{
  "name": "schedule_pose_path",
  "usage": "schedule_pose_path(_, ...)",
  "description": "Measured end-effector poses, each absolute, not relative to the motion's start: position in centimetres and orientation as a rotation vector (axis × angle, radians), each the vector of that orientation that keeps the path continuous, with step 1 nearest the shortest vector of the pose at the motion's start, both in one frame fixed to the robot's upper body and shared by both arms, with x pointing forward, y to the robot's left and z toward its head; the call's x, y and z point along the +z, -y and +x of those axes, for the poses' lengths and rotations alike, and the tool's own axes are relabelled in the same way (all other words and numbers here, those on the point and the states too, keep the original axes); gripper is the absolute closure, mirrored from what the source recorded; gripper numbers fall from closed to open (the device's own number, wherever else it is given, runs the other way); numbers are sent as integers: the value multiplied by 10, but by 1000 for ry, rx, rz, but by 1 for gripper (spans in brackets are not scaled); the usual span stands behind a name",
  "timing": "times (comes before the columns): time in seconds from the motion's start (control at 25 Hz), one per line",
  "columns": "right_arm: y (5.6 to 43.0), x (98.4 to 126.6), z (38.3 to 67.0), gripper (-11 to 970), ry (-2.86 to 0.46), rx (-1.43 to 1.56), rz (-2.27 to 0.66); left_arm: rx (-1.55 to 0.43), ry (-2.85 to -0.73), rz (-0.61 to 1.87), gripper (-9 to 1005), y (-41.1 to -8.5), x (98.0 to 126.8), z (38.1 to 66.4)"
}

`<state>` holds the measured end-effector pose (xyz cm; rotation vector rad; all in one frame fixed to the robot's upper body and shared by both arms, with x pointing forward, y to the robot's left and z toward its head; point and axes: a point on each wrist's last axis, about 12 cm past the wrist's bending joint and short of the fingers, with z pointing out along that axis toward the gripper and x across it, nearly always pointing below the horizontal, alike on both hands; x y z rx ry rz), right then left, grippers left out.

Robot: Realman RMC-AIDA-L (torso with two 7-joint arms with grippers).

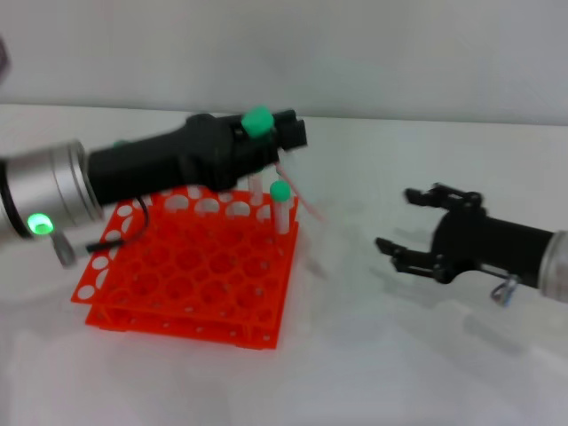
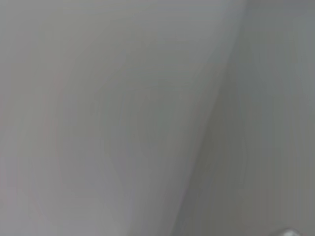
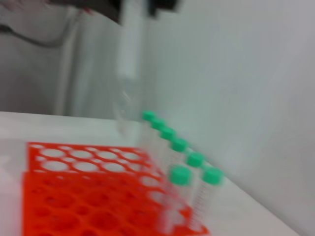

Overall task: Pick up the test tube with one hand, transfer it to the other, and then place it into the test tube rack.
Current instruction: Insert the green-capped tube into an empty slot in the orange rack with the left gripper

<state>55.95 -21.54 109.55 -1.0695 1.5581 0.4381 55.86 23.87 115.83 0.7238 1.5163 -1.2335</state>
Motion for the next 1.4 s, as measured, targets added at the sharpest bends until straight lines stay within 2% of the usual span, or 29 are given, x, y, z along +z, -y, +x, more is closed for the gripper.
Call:
schedule_pose_path(0.04,221,1095,560,259,-1570,432,-1047,-1214,-1550,729,789,-242,1167,562)
schedule_pose_path(0.24,240,1092,558,189,-1609,405,-971,-1091,-1745,709,789,-253,1199,570)
schedule_pose_path(0.48,248,1089,553,104,-1635,414,-934,-868,-1917,728,788,-252,1235,569)
schedule_pose_path(0.56,249,1089,553,102,-1639,421,-930,-805,-1950,740,788,-250,1243,567)
schedule_pose_path(0.68,250,1088,552,100,-1645,427,-923,-750,-1986,761,788,-247,1243,565)
schedule_pose_path(0.92,249,1089,551,100,-1649,448,-922,-679,-2034,791,788,-248,1225,558)
schedule_pose_path(1.4,247,1084,551,100,-1664,464,-924,-477,-1878,844,789,-255,1189,545)
